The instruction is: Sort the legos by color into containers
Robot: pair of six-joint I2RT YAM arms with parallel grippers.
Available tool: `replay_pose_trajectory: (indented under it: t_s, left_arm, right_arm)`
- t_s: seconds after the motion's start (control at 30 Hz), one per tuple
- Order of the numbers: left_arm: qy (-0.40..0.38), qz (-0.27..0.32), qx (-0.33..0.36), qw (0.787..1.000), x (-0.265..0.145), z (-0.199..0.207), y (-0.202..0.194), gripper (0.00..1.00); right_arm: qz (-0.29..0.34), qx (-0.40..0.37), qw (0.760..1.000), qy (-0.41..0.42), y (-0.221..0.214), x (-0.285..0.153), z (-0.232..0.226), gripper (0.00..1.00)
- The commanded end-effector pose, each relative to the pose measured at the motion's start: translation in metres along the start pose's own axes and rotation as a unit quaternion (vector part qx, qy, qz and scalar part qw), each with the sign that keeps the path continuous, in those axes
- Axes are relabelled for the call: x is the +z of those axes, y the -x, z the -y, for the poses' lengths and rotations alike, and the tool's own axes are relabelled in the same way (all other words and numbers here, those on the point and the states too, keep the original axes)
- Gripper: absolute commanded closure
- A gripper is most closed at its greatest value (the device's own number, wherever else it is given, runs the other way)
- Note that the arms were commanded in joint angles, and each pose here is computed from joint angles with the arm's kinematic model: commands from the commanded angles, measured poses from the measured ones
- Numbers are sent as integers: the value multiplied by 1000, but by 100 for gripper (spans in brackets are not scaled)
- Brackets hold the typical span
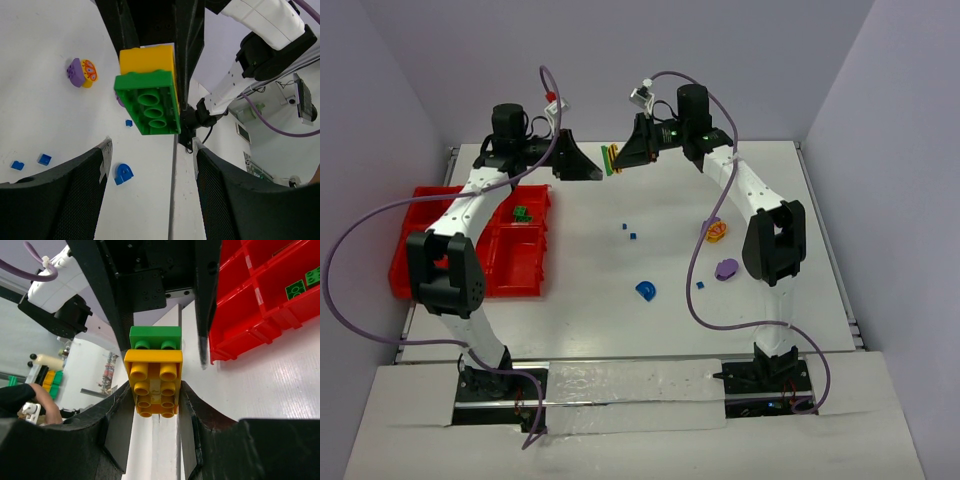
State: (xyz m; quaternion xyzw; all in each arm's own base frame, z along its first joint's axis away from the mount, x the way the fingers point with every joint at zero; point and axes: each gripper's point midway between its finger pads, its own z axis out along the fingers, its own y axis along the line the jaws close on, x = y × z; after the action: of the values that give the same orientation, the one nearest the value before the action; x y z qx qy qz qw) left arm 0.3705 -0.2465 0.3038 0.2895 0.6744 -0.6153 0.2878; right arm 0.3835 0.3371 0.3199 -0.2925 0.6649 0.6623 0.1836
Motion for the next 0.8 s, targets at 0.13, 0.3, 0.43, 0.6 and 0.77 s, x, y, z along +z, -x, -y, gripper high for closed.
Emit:
replay_pose_trajectory:
  t_s: [0.13, 0.3, 0.43, 0.6, 0.77]
  left_arm:
    - [-33, 4, 41, 999, 2, 29, 17, 28]
    - [-14, 14, 43, 999, 8, 18, 24, 28]
    - [3, 16, 37, 999, 10, 9, 25, 28]
    - [11, 20, 37, 999, 13, 4, 29, 29]
    - [15, 23, 36, 999, 17, 1, 31, 29]
  right_arm:
    - [1, -38, 999, -5, 5, 0, -13, 100]
    - [-4, -42, 999, -1, 2, 3, -18, 100]
    - [-6, -42, 999, -2, 0, 2, -18, 100]
    - [-7, -43, 999, 1, 0, 3, -20, 100]
    - [-10, -45, 999, 4, -1, 5, -22, 100]
